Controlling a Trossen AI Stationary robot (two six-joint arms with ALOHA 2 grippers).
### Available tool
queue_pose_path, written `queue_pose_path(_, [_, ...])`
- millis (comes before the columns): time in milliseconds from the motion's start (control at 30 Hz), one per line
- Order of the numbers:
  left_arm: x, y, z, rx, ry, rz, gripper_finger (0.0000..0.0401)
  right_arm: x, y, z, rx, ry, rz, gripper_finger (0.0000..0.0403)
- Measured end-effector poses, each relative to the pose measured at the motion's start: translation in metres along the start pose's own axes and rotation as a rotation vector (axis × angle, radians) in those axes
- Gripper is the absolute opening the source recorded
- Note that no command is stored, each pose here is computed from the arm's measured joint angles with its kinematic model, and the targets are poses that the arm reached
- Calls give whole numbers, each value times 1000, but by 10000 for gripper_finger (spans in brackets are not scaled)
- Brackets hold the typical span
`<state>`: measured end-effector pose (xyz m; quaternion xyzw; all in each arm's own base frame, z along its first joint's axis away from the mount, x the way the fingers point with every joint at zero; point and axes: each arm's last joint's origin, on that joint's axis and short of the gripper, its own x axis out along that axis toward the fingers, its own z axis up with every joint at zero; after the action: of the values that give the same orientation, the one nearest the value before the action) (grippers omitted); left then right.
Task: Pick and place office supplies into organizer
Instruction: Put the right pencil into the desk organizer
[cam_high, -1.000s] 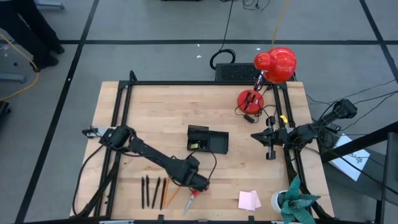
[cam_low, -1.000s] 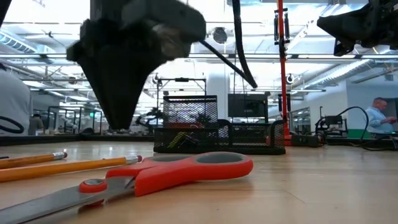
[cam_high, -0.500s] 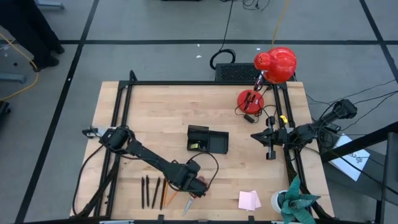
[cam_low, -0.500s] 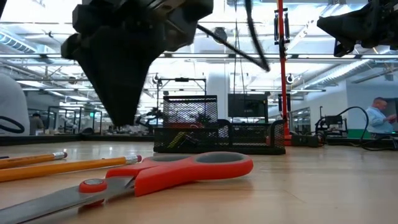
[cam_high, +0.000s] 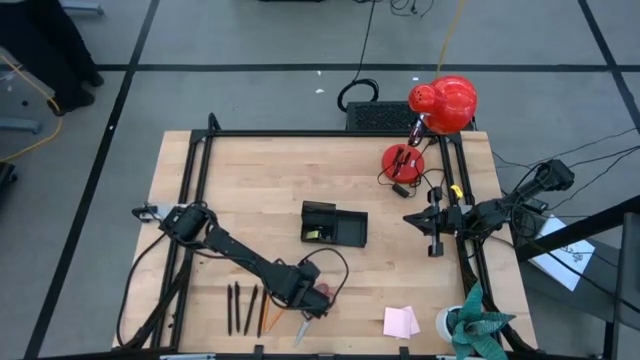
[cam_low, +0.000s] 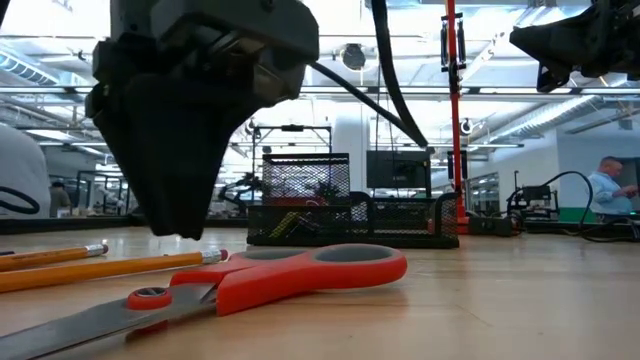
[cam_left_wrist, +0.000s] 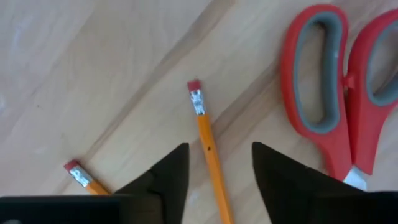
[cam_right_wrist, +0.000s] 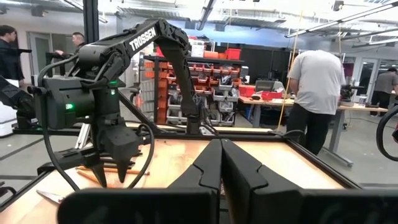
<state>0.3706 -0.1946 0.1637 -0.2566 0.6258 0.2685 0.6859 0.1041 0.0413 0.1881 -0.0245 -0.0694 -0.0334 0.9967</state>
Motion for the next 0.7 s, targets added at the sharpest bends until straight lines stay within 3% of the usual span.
queue_pose_path(133, [0,0,1,11,-24,9,217,0,0,0,1,0,0,4])
queue_pose_path(300, [9,6,-2,8,-23,46,223,0,0,0,-4,0,0,4])
queue_pose_path(700, [30,13,-7,-27,-17,14,161,0,0,0,0,0,0,4])
